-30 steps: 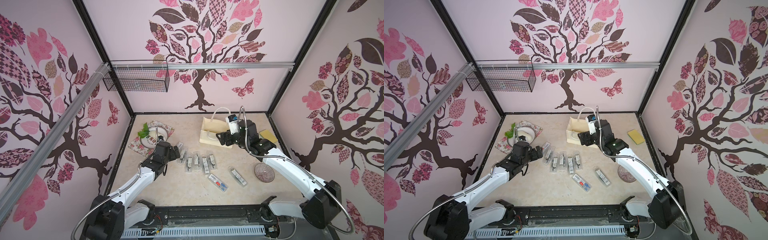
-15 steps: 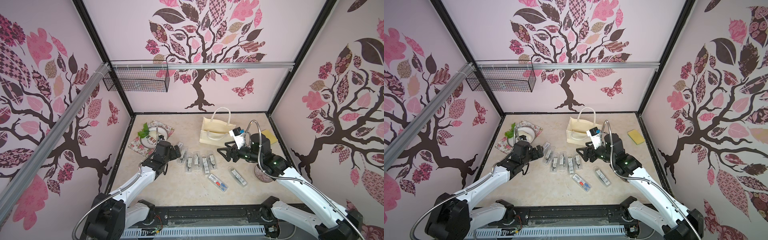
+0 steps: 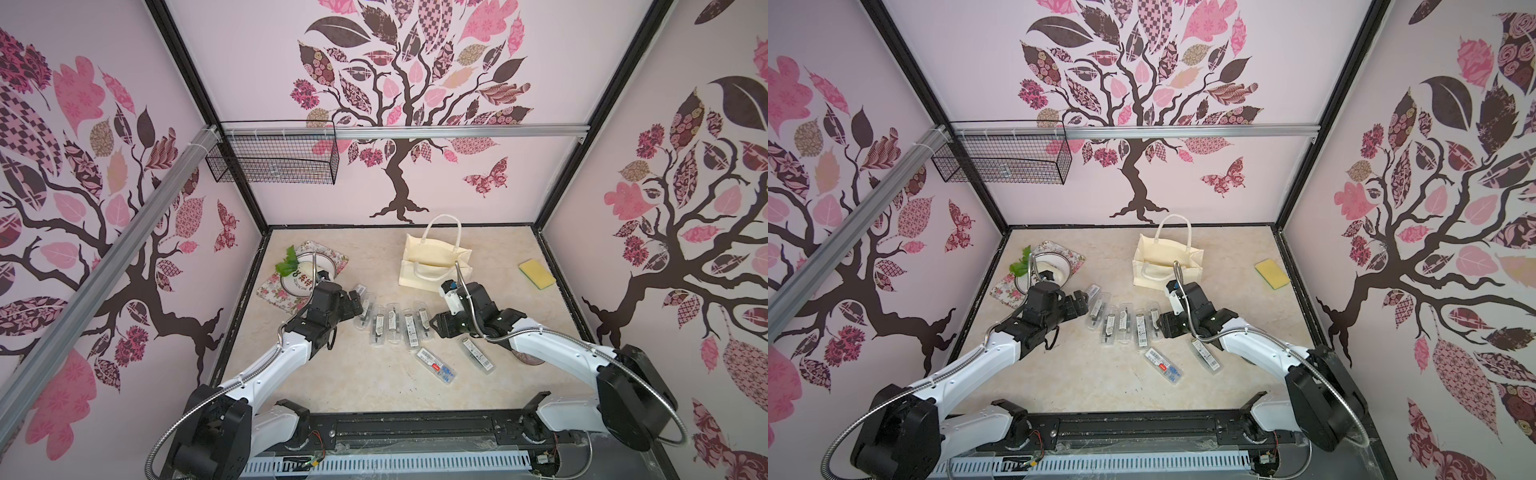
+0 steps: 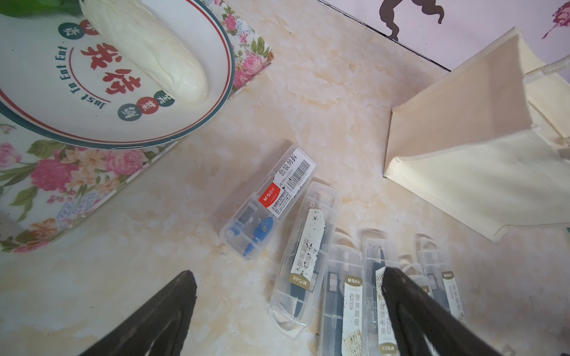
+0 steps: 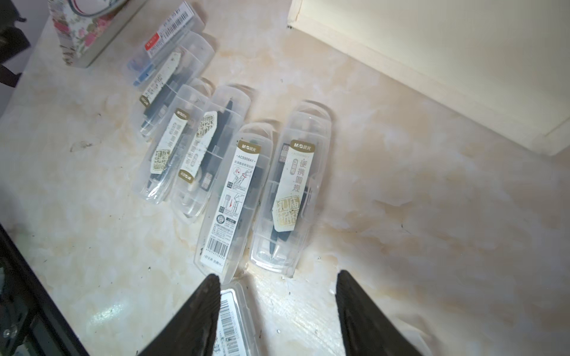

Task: Put the compass set into the canvas bag
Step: Pick up the compass set at the center of the board.

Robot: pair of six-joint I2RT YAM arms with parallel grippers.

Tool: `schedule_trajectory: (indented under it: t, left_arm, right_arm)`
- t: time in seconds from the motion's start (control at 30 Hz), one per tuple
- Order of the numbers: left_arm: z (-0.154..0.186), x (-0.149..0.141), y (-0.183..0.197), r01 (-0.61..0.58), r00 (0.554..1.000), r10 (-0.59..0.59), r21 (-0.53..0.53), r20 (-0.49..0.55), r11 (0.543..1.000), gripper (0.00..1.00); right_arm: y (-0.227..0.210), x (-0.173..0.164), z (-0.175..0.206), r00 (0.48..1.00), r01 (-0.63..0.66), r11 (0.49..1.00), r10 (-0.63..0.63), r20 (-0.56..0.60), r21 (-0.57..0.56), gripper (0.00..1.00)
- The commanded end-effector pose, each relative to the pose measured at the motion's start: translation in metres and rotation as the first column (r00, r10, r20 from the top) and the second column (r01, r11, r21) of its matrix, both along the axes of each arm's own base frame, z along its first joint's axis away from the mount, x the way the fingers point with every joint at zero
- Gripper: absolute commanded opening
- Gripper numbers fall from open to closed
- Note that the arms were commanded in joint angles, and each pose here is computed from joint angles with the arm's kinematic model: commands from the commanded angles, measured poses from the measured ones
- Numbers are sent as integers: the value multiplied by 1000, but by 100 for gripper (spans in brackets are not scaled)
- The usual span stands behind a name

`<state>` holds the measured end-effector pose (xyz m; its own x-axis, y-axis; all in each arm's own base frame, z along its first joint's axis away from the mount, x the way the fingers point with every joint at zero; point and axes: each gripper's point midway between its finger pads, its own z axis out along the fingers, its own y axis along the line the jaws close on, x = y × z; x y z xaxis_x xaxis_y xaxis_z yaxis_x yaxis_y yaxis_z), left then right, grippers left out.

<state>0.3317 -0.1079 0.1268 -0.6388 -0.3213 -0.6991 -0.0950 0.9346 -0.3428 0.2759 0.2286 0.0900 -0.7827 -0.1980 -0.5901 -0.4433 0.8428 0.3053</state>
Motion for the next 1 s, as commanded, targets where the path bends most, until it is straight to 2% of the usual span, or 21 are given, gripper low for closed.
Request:
schedule_trajectory:
  t: [0.0,0.27,0.57,0.97]
  left_arm:
    - [9,5,-5,7,999,-6,-25,35,1000,97]
    - [7,2,-4,4,999,-3,-32,36,999,97]
    - [5,1,-3,1,999,0,-30,34,1000,97]
    - [4,0,-2,-1,999,2,-31,38,1000,97]
  right_arm:
    - [14,16,-2,999,19,999,-17,37,-40,62]
    - [28,23,-43,999,16,991,-22,-49,-130,62]
    - [17,29,-74,996,66,958,-81,-42,-278,60]
    - [10,31,-96,995,60,922,-87,-54,-382,61]
